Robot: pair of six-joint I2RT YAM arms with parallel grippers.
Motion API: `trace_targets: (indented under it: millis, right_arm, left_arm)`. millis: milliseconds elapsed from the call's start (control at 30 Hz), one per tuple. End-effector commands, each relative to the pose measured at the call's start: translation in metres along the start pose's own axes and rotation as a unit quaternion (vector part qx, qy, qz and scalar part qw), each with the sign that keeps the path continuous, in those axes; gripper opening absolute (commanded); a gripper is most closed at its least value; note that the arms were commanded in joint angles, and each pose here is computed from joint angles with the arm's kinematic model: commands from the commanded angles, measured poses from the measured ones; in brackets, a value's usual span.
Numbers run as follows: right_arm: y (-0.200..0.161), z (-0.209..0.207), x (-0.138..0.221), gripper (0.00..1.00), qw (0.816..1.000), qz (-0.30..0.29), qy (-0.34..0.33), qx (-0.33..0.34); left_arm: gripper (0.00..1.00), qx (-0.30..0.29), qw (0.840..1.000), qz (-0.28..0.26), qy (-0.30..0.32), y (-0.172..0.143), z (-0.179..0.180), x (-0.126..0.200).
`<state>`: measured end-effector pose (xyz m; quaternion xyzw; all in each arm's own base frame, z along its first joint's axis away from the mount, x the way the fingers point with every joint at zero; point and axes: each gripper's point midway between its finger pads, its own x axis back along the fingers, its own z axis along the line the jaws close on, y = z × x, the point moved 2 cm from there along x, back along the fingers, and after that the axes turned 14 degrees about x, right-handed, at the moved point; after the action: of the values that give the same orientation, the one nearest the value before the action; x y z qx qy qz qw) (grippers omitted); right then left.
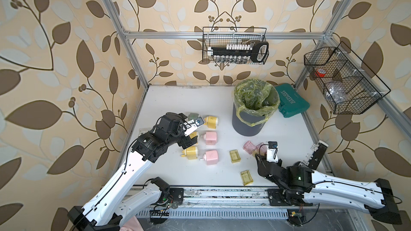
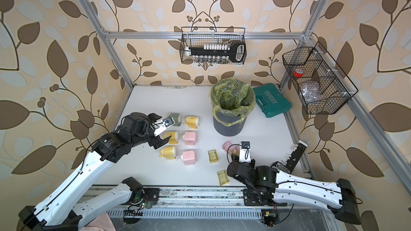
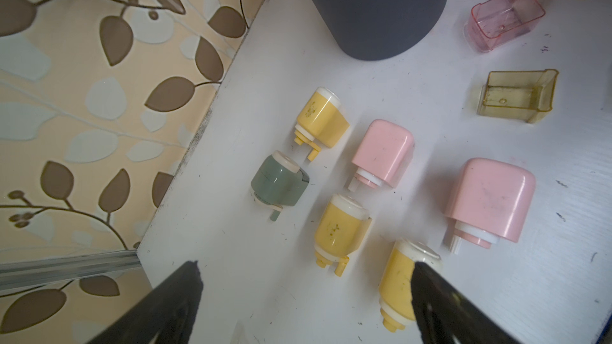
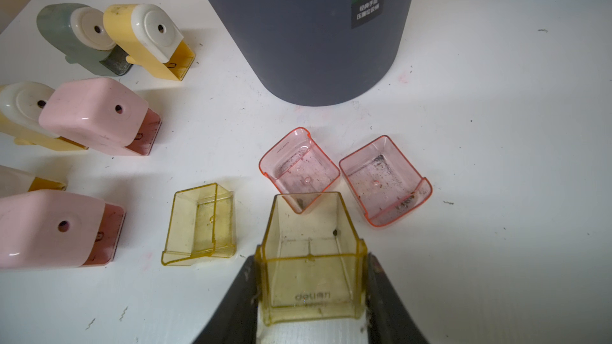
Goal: Take out the pencil sharpener tray and clean the shavings
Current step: Place the container at the center of the board.
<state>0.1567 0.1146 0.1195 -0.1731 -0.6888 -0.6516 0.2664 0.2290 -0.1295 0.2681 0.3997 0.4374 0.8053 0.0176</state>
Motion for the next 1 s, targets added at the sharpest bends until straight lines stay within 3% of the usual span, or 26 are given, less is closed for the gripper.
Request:
trace_targets:
  millis: [0, 167, 333, 767, 967]
  right_arm:
    - [-0.005, -0.007, -0.002, 0.11, 1.000, -0.004, -0.013, 0.005]
    - [-0.007, -0.003, -0.004, 0.15, 1.000, 0.009, -0.018, 0.016]
    - [-0.007, -0.003, -0.004, 0.29, 0.999, 0.013, -0.022, 0.021]
    - [-0.013, 0.007, -0.006, 0.47, 0.999, 0.033, 0.000, 0.041]
    - [-0.015, 0.012, -0.008, 0.48, 0.997, 0.046, 0.000, 0.054]
  left_arm:
    - [0.99, 0.018, 0.999, -0.027, 0.009, 0.006, 0.002, 0.004]
    - [0.99, 0.027, 0.999, -0.030, 0.009, 0.005, 0.001, 0.006]
    - [0.99, 0.034, 0.999, -0.025, 0.006, -0.002, -0.002, 0.007]
    - [0.99, 0.051, 0.998, -0.022, -0.011, -0.012, -0.011, 0.005]
    - [0.99, 0.055, 0.998, -0.026, -0.025, -0.015, -0.017, 0.007]
